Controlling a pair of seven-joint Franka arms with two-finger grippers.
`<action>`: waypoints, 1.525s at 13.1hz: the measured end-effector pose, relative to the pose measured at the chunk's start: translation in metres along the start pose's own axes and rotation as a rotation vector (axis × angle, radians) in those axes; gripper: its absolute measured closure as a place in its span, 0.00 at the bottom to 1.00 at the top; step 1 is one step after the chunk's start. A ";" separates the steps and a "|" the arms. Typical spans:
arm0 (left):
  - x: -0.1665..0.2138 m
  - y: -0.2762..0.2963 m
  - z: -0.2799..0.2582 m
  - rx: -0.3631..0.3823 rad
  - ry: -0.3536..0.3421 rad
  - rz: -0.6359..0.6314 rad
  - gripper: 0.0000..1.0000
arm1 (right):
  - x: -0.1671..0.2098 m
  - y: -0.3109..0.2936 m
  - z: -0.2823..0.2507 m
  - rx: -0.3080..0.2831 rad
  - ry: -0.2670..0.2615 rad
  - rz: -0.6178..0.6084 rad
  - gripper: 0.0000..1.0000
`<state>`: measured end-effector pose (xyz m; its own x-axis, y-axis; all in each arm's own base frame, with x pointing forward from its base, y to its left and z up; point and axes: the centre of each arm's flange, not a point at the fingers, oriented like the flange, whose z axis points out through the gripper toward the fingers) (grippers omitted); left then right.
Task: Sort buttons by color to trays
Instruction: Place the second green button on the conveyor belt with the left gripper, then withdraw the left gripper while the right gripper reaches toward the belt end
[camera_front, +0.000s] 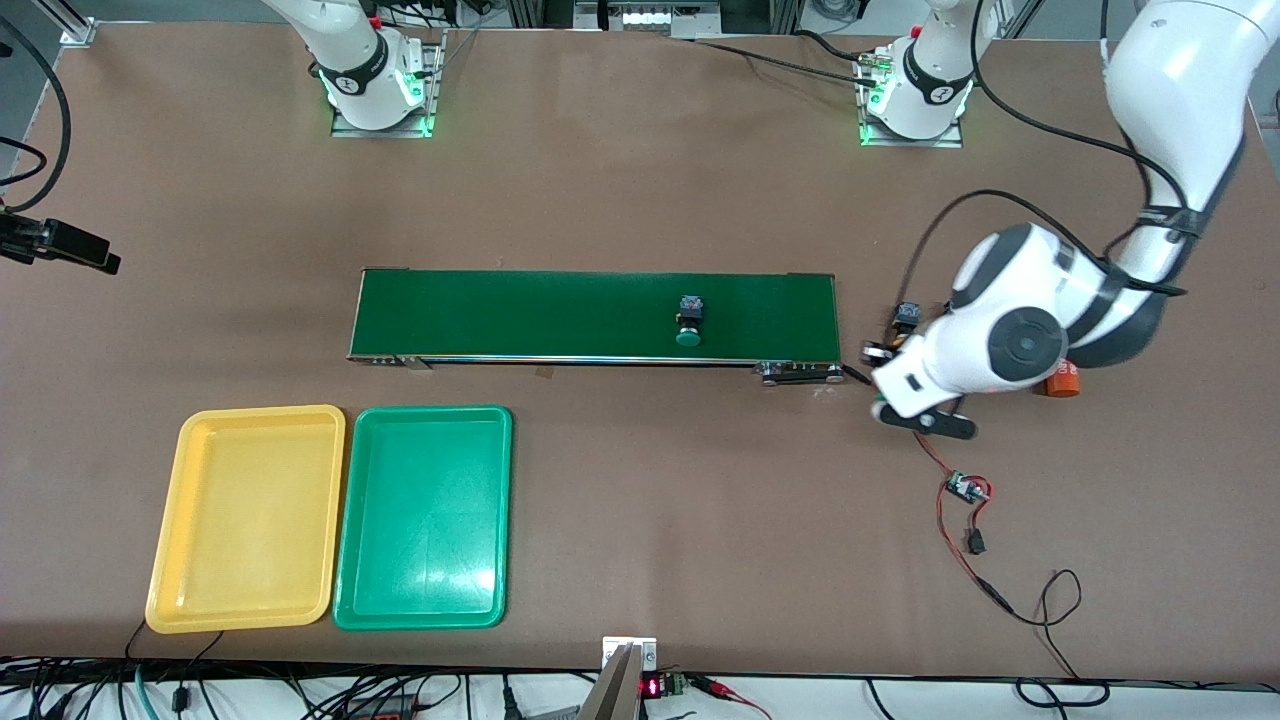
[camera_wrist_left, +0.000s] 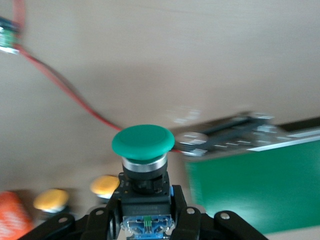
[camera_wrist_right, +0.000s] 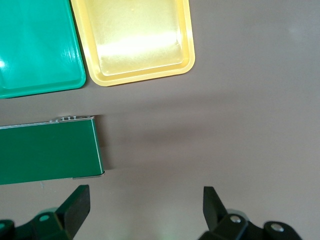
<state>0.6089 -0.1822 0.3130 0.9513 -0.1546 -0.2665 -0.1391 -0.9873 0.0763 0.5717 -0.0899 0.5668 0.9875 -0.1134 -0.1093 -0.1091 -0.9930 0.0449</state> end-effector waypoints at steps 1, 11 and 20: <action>-0.005 0.024 0.004 -0.008 -0.011 -0.007 0.58 | 0.000 0.001 0.000 0.000 0.000 0.001 0.00; -0.039 0.120 0.081 -0.026 -0.032 -0.032 0.58 | 0.000 0.002 0.001 0.001 -0.003 0.004 0.00; -0.035 0.114 0.073 -0.018 -0.035 -0.118 0.12 | 0.000 0.002 0.001 0.001 -0.003 0.004 0.00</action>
<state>0.5394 -0.2915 0.2608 0.9506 -0.0385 -0.3081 -0.0213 -0.9980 0.0592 0.5712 -0.0922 0.5656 0.9867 -0.1174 -0.1120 -0.1130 -0.9926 0.0448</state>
